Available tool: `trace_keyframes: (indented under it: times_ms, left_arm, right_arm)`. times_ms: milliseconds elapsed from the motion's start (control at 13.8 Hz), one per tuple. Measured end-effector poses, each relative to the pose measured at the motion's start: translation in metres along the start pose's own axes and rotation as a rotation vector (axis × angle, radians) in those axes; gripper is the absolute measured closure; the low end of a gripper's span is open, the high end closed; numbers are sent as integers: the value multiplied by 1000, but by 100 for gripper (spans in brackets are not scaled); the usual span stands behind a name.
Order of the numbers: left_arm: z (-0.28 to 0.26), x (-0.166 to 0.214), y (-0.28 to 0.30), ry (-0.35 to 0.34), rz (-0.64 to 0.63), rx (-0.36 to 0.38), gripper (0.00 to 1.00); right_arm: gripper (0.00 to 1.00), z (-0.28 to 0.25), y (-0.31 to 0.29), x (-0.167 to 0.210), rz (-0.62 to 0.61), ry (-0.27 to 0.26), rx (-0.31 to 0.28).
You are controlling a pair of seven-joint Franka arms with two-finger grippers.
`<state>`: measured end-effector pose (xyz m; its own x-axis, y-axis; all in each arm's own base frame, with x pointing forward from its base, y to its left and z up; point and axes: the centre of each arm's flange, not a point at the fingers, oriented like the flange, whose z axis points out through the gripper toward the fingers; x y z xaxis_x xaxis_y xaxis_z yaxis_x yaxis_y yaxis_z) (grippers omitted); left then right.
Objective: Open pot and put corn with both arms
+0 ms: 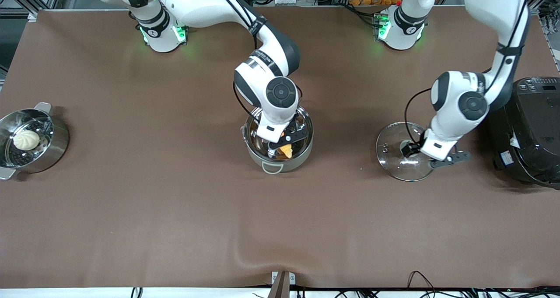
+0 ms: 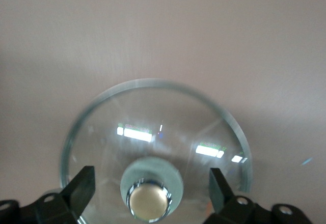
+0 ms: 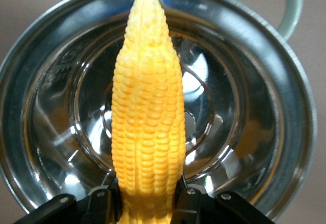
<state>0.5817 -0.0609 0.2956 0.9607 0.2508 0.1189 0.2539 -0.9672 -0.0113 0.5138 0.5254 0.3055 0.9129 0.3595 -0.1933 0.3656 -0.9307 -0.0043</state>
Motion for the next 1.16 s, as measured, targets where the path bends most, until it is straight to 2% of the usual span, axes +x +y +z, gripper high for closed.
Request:
trace_keyframes:
  times_ms: [145,291,364,509,727,800,1018,1164]
  left_arm:
    - [-56,28,-3,20,-22,0,0]
    - [-122,53,-4,0,-38,17,0]
    - [-149,61,-3,-4,-38,29,0]
    - [-184,70,-5,2,-30,63,0]
    - [-213,75,-7,9,-1,77,0]
    - [-222,75,-8,1,6,81,0]
    - [-259,66,-13,-12,71,77,0]
    - [-285,53,-17,-23,81,58,0]
  right_arm:
    - [61,8,-7,-2,3,-7,-15]
    - [62,13,-6,-1,3,-5,-31]
    - [57,13,-5,0,1,3,-39]
    - [40,12,-8,0,-6,19,-46]
    - [6,8,-7,1,0,31,-45]
    - [0,3,-3,3,8,38,-46]
    - [0,-32,35,8,64,26,-48]
    - [0,-73,77,9,117,38,-30]
